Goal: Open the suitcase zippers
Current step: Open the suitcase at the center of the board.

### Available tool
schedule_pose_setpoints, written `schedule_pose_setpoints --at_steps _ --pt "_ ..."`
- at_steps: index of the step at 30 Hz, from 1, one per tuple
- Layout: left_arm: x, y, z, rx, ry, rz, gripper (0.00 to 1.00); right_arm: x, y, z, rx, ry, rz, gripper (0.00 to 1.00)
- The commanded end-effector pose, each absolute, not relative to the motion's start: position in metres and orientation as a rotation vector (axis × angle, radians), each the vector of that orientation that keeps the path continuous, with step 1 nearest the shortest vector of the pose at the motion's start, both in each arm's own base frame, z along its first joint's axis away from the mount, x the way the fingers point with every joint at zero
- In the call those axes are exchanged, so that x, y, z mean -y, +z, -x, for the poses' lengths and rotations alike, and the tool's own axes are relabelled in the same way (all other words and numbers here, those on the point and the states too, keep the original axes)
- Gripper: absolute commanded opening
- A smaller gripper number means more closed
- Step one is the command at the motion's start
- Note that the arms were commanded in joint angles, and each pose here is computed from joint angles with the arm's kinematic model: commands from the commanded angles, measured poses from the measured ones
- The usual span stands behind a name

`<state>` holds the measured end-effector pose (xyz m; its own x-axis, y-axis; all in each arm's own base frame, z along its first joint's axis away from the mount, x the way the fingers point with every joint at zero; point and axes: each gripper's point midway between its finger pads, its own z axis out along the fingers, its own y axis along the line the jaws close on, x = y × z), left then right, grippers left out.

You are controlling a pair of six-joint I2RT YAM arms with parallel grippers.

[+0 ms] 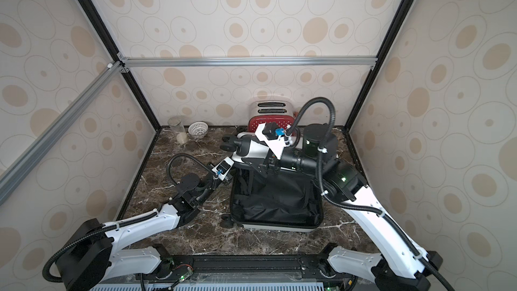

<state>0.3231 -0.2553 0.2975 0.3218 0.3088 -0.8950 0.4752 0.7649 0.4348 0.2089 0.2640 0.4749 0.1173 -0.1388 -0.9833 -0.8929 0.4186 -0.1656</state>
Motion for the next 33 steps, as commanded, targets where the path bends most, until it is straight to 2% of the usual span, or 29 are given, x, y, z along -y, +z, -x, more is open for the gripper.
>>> schedule_pose_setpoints --at_steps 1,9,15,23,33 --pt "0.242 0.314 -0.343 -1.419 -0.137 -0.657 0.0 -0.235 0.463 -0.238 -1.486 0.557 0.825 0.73" --pt "0.225 0.337 -0.395 -1.726 -0.103 -0.613 0.0 -0.17 0.413 -0.262 -1.708 0.312 0.509 0.77" --pt "0.195 0.321 -0.446 -1.933 -0.013 -0.586 0.0 -0.142 0.359 -0.28 -1.862 0.268 0.339 0.77" --pt "0.201 0.306 -0.518 -2.031 -0.066 -0.597 0.0 -0.146 0.293 -0.303 -2.003 0.366 0.237 0.76" --pt "0.198 0.246 -0.564 -2.134 -0.001 -0.551 0.0 -0.154 0.257 -0.315 -2.072 0.414 0.211 0.75"
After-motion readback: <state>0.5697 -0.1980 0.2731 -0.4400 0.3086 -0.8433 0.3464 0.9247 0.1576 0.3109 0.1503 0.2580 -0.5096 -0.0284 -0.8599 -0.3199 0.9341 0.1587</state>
